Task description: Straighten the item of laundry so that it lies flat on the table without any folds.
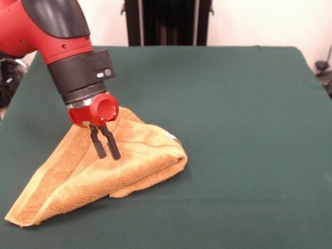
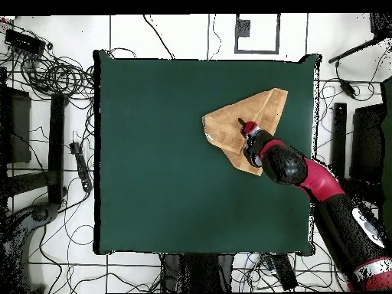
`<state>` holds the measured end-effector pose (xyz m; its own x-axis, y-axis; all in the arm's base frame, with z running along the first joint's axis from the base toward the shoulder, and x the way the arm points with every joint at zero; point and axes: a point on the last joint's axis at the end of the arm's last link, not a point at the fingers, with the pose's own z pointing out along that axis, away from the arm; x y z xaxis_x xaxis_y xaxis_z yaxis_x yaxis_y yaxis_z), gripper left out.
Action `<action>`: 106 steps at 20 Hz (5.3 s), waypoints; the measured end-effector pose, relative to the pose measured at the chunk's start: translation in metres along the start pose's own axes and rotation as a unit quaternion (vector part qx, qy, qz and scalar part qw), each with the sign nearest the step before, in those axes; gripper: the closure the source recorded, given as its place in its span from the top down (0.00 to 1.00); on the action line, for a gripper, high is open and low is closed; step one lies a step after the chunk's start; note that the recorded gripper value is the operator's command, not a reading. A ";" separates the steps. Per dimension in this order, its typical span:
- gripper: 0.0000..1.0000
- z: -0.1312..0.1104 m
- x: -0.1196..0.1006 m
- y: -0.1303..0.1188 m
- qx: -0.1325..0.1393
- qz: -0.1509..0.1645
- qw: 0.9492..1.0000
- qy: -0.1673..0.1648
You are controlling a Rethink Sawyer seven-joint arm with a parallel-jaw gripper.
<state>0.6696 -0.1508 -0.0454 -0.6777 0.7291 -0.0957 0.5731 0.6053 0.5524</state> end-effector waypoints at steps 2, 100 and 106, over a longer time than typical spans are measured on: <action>1.00 0.000 0.000 -0.001 -0.005 0.003 1.000 0.000; 1.00 0.049 0.111 0.117 0.249 -0.227 0.934 0.117; 1.00 0.023 0.072 0.071 0.304 -0.199 0.925 0.107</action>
<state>0.6720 -0.0484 -0.0318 -0.9296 0.3683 0.0112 0.3669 0.9279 -0.0660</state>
